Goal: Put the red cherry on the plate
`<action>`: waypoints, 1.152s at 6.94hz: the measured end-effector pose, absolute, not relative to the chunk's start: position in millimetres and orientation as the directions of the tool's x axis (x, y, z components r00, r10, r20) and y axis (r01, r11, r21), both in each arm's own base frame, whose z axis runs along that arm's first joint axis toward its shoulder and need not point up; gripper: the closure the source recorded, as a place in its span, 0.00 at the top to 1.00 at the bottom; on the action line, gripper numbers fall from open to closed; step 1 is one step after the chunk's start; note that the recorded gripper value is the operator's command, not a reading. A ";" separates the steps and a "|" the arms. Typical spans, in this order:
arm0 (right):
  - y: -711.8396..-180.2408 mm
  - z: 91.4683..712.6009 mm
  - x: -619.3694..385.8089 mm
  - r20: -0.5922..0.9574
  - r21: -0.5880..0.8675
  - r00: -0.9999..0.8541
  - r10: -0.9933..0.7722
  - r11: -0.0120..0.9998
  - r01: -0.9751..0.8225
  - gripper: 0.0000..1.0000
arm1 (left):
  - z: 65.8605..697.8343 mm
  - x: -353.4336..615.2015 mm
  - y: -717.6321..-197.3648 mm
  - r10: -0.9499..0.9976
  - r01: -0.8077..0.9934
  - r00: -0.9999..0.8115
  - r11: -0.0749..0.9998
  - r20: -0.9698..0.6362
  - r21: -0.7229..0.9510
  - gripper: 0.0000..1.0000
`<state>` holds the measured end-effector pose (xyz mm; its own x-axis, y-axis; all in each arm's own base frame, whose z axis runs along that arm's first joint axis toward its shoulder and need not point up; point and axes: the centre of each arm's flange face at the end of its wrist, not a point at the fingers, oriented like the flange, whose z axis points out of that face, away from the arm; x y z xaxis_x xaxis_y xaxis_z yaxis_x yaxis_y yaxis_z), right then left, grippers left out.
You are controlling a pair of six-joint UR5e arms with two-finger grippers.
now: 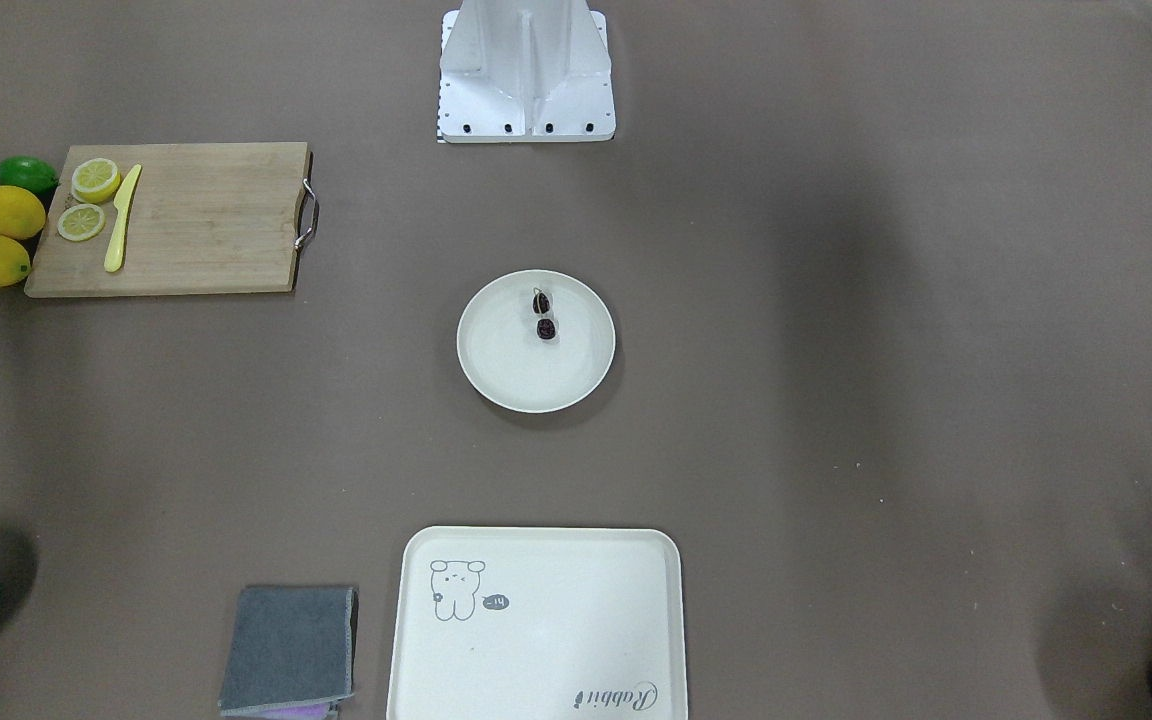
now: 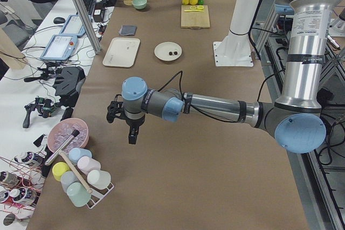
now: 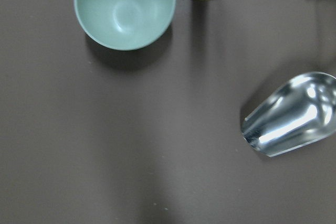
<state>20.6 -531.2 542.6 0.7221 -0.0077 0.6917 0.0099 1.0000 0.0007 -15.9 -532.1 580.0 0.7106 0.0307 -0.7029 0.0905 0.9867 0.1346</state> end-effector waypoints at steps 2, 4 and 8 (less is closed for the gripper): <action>-488.9 604.8 62.0 0.699 -0.016 0.715 -0.020 0.999 0.044 1.00 | 582.9 -17.7 -531.3 0.024 0.094 0.713 0.987 -0.701 0.130 0.98; -471.3 629.5 79.9 0.703 -0.020 0.710 -0.022 0.999 0.051 1.00 | 584.3 -24.7 -531.2 0.014 0.107 0.719 0.986 -0.695 0.130 0.98; -473.1 633.2 83.2 0.703 -0.017 0.711 -0.019 0.999 0.043 1.00 | 588.2 -42.3 -528.0 -0.018 0.139 0.720 0.983 -0.694 0.119 0.98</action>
